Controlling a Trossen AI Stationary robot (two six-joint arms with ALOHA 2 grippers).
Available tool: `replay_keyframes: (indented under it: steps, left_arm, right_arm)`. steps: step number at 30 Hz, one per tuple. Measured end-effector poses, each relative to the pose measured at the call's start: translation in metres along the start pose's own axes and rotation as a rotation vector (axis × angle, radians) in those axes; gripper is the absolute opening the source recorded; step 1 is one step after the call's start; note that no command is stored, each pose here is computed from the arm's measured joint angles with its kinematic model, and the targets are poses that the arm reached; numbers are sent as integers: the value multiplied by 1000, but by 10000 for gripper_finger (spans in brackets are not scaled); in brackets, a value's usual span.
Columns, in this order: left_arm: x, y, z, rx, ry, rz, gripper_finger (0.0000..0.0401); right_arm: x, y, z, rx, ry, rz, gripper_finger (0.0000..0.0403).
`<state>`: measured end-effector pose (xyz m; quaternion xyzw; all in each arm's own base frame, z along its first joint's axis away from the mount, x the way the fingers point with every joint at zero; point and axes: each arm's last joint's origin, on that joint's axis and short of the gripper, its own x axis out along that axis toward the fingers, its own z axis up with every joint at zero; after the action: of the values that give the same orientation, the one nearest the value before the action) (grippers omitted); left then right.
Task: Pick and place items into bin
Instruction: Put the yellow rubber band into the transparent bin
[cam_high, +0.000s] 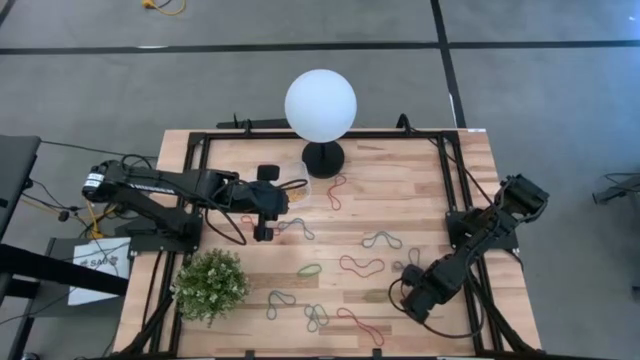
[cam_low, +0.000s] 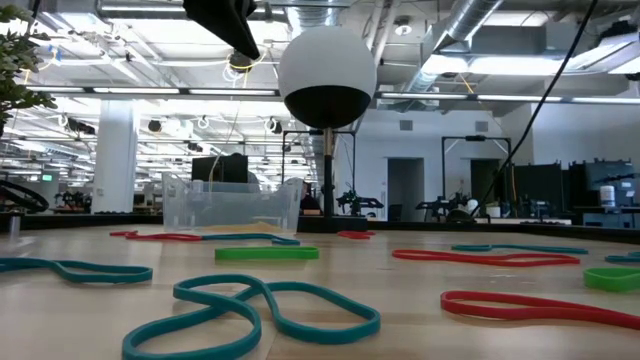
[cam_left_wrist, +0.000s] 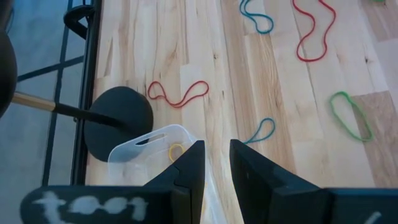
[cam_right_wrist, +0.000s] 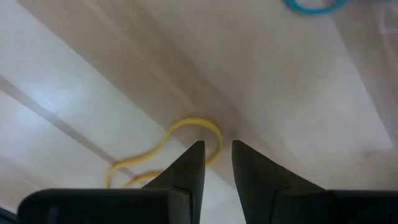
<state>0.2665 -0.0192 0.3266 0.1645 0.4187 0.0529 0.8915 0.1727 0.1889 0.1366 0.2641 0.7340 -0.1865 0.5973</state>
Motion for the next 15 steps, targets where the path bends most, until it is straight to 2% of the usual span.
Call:
replay_keyframes:
  steps: [5, 15]
  left_arm:
    - [0, 0, 0, -1, 0, 0, 66]
    - [0, 0, 0, -1, 0, 0, 66]
  right_arm:
    - [2, 0, 1, -10, -19, 27, 75]
    - [10, -7, -1, -65, -82, -6, 75]
